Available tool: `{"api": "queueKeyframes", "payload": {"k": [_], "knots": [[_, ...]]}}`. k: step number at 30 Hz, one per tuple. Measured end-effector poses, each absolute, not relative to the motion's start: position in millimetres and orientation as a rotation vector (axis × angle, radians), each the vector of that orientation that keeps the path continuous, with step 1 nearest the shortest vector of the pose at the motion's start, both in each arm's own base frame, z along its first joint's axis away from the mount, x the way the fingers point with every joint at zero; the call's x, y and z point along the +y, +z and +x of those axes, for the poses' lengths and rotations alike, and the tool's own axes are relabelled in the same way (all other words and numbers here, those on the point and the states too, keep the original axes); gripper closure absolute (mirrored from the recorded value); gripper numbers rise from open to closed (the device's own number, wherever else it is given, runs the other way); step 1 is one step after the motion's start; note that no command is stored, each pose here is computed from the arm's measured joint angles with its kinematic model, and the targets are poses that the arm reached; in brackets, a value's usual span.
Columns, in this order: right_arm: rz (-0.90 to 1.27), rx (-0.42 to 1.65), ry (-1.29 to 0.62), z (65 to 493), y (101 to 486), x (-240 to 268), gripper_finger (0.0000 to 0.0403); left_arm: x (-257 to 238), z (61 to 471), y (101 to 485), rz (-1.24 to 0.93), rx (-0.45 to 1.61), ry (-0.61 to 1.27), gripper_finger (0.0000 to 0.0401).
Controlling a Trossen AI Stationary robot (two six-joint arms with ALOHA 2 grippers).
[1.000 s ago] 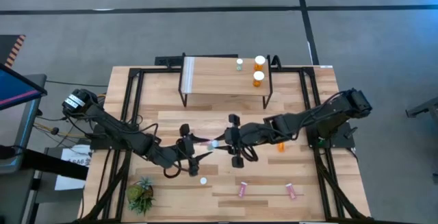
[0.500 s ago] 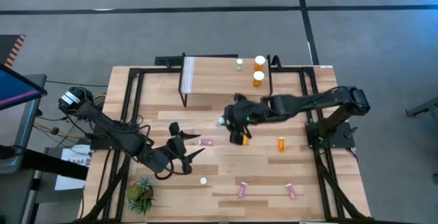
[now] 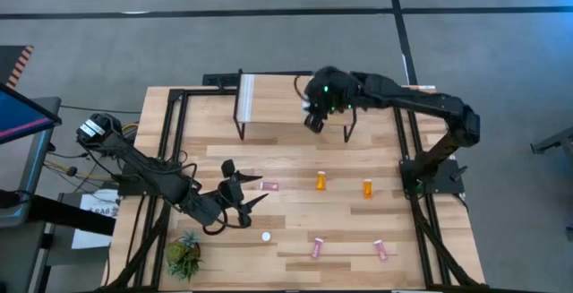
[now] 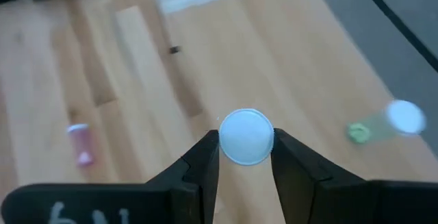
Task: Pick and place medicine bottles onto shelf by color
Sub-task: Put the small green pill bottle on the shelf aligned with the other small green pill bottle
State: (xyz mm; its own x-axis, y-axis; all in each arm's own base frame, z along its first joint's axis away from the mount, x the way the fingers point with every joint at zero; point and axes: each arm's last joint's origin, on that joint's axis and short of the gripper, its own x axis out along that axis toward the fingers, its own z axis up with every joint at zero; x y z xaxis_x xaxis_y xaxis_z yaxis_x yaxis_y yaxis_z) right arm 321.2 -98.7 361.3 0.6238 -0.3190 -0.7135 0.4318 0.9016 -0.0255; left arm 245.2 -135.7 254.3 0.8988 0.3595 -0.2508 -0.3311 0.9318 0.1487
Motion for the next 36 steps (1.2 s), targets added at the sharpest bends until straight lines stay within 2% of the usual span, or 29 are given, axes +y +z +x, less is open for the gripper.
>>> {"api": "queueKeyframes", "payload": {"k": [11,21,36], "knots": [[0.219,0.822,-0.555,303.5,352.7,-141.8,0.0270,-135.6,245.4,254.2,0.102,0.280,0.356,0.0177],[0.228,0.814,-0.551,305.6,352.7,-138.8,0.0268,-135.7,245.4,254.1,0.101,0.280,0.356,0.0177],[0.227,0.887,-0.547,327.8,322.7,-149.1,0.0268,-135.5,245.0,252.8,0.098,0.290,0.357,0.0177]]}}
